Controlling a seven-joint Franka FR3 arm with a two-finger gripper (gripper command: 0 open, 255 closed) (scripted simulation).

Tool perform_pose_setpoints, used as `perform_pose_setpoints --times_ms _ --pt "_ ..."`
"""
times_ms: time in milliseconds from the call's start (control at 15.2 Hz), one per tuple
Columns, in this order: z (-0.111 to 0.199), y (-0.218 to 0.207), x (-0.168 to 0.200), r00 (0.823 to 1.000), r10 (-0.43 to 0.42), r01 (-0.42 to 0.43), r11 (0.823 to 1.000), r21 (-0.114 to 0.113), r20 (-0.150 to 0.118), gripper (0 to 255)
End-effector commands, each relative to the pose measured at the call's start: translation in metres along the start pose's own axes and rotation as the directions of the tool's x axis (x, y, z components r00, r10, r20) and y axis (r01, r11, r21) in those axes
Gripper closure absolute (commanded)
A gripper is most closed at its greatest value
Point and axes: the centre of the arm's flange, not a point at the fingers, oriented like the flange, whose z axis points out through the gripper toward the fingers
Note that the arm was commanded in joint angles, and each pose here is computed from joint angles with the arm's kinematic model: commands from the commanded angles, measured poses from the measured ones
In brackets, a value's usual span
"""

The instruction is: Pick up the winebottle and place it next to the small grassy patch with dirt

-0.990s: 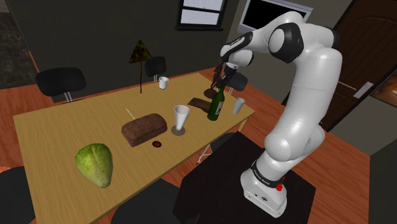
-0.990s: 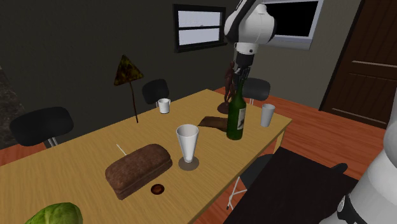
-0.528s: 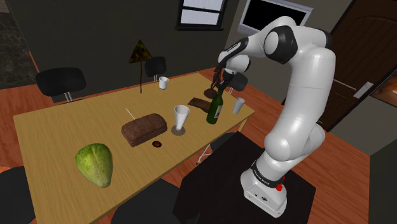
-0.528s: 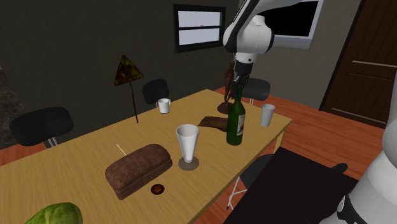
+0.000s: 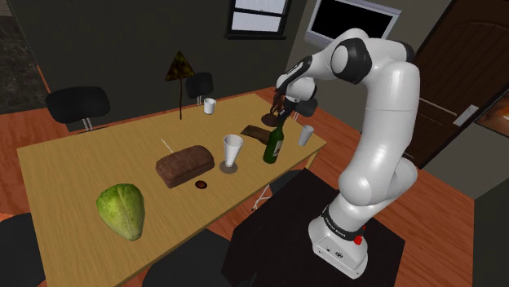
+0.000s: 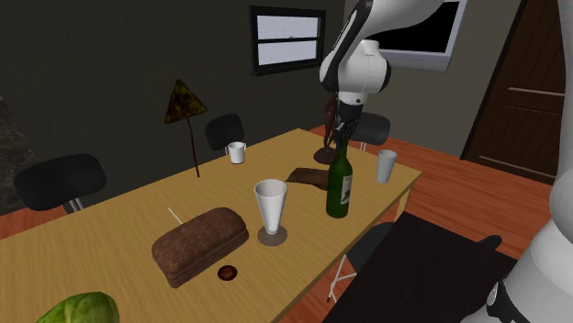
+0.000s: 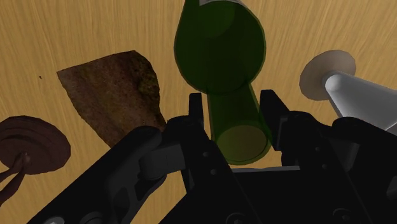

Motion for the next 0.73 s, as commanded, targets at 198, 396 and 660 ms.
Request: perform_pose_setpoints --times_ms 198,396,660 --pt "0.0097 -0.0004 -0.0008 1.000 0.000 0.000 1.000 -0.001 -0.001 255" --pt "0.0097 -0.0004 -0.0008 1.000 0.000 0.000 1.000 -0.001 -0.001 255" --pt "0.0097 -0.0004 -0.0008 1.000 0.000 0.000 1.000 -0.001 -0.001 0"
